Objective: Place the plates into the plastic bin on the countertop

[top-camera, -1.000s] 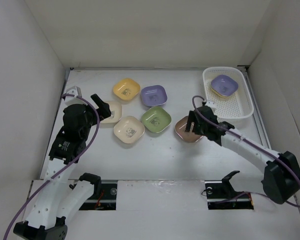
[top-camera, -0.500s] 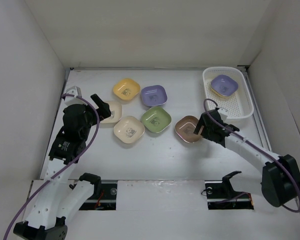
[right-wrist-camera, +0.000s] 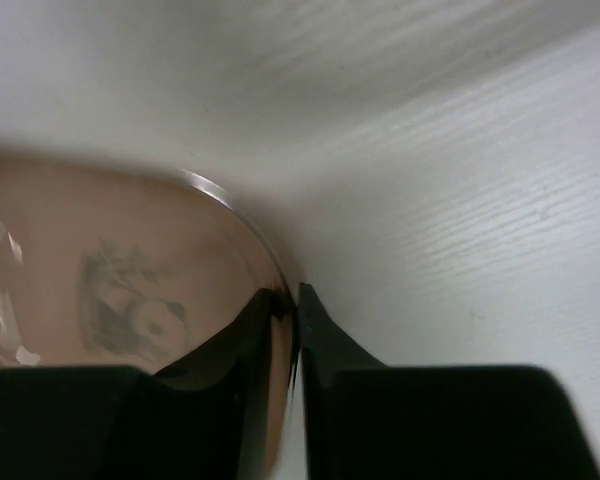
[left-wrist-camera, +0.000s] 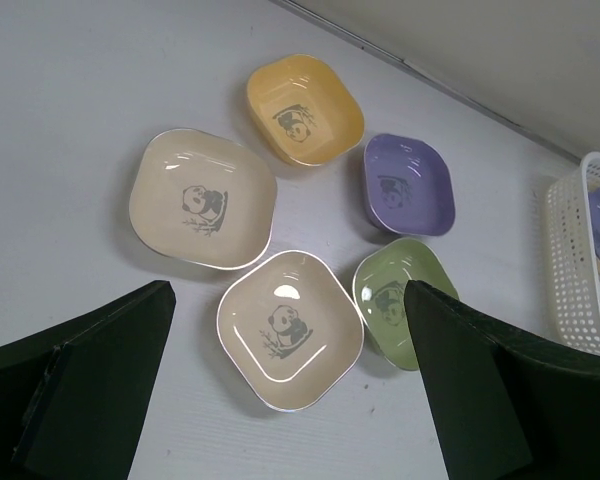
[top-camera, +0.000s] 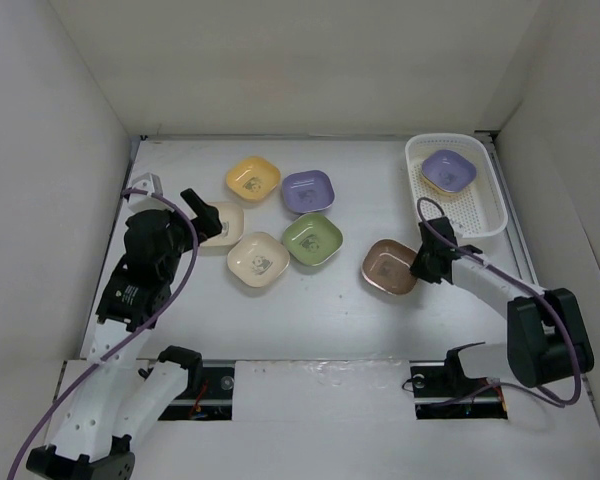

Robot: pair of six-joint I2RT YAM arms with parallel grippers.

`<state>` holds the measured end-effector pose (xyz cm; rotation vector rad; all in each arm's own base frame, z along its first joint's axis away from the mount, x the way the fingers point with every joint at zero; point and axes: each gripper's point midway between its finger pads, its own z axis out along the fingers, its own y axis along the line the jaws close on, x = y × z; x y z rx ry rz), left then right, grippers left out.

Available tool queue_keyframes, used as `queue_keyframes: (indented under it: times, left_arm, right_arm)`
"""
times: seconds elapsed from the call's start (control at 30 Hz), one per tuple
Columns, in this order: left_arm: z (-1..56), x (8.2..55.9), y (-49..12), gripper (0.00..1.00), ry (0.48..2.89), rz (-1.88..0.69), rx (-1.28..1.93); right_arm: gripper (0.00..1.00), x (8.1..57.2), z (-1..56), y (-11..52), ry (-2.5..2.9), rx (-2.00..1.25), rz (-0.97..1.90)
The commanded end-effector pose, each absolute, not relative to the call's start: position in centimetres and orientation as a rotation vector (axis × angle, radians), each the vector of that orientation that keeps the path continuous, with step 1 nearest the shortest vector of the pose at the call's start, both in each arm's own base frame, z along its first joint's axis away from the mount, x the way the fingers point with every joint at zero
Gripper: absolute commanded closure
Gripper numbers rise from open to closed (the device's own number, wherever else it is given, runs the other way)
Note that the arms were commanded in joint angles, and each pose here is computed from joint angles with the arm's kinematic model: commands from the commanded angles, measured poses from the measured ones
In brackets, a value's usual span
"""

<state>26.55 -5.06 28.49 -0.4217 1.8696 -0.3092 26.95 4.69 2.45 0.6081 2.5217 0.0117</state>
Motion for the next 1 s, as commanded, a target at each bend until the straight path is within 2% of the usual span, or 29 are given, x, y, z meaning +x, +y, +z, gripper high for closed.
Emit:
queue_keyframes:
  times: [0.0, 0.03, 0.17, 0.53, 0.6, 0.73, 0.77, 0.87, 0.9, 0.97]
  left_arm:
    - [29.7, 26.3, -5.1, 0.0, 1.813, -0.333, -0.41]
    - [29.7, 26.3, -5.1, 0.0, 1.812, -0.332, -0.41]
    - [29.9, 26.2, -5.0, 0.0, 1.804, -0.336, -0.41]
    - [29.7, 26.4, -4.8, 0.0, 1.807, -0.316, -0.422]
    - [29.7, 26.4, -4.8, 0.0, 1.807, -0.316, -0.422]
    - [29.5, 26.5, -4.8, 0.0, 1.816, -0.312, -0.422]
    - [29.5, 26.5, -4.8, 0.0, 1.816, -0.312, -0.422]
    - [30.2, 26.2, -5.1, 0.0, 1.795, -0.344, -0.406]
    - [30.7, 26.1, -5.1, 0.0, 1.774, -0.353, -0.405]
    - [30.5, 26.1, -5.5, 0.0, 1.78, -0.361, -0.383]
  right_arm:
    - [0.87, 28.6, 3.6, 5.0, 2.496, 0.584, 0.038]
    - [1.0, 29.0, 4.0, 4.9, 2.48, 0.586, 0.032]
    - [1.0, 29.1, 5.8, 6.1, 2.451, 0.563, 0.03]
    - [1.0, 32.3, 21.0, 8.2, 2.133, 0.496, 0.306]
    - [1.0, 34.6, 23.6, 5.7, 2.039, 0.555, 0.26]
    - [1.0, 40.0, 24.0, 0.3, 1.996, 0.6, 0.211]
    - [1.0, 41.4, 22.0, -1.0, 2.036, 0.614, 0.167]
    - [1.0, 44.8, 22.1, -5.4, 1.996, 0.669, 0.121]
    - [1.0, 46.0, 20.0, -6.5, 2.038, 0.701, 0.111]
    - [1.0, 47.8, 20.6, -9.1, 2.014, 0.721, 0.118]
